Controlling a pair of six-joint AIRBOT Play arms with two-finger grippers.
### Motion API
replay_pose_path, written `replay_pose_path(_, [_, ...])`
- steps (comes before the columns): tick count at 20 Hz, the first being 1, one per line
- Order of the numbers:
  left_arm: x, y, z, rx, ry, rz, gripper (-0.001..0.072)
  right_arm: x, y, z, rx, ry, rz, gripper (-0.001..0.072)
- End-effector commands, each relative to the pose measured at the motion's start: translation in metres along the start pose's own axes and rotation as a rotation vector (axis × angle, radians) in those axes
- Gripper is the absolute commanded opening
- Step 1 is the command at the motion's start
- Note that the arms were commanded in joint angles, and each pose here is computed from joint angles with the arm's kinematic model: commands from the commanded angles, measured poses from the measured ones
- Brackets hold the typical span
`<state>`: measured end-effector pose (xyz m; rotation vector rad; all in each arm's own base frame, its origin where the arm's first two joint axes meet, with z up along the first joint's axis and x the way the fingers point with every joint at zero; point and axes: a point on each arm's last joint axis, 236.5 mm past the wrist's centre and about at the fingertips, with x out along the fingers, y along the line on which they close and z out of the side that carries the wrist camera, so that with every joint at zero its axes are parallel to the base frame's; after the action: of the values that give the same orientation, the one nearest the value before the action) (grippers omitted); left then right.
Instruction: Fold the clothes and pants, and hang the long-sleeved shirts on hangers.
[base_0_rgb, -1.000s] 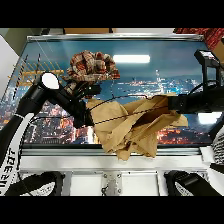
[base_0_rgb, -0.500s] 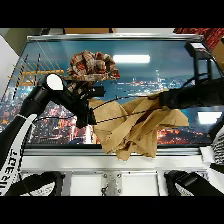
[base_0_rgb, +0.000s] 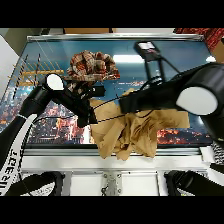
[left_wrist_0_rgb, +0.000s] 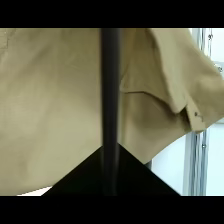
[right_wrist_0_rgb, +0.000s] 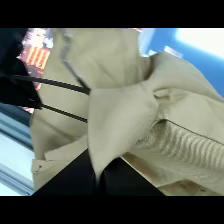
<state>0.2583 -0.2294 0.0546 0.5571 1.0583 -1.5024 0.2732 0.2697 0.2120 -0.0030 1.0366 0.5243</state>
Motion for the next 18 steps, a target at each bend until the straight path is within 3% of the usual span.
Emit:
replay_pose_path(1, [0.000,0.000,0.000,0.002,-0.001,0.001,0.0014,0.012,0.032,0.002,-0.035,-0.016,0.054,0.0015])
replay_pose_path(11, [0.000,0.000,0.000,0.001,-0.001,-0.001,0.0014,0.014,0.039,-0.002,-0.034,0.002,0.076,0.0028])
replay_pose_path(12, [0.000,0.000,0.000,0.001,0.000,-0.002,0.0014,0.014,0.041,-0.003,-0.038,0.006,0.086,0.0067])
replay_pose_path(14, [0.000,0.000,0.000,0.001,0.000,-0.001,0.0014,0.012,0.048,-0.007,-0.062,0.020,0.121,0.0572])
replay_pose_path(15, [0.000,0.000,0.000,0.001,0.000,-0.002,0.0014,0.010,0.051,-0.009,-0.076,0.026,0.137,0.0687])
replay_pose_path(18, [0.000,0.000,0.000,0.001,0.000,-0.002,0.0014,-0.001,0.043,-0.013,-0.068,0.040,0.130,0.0687])
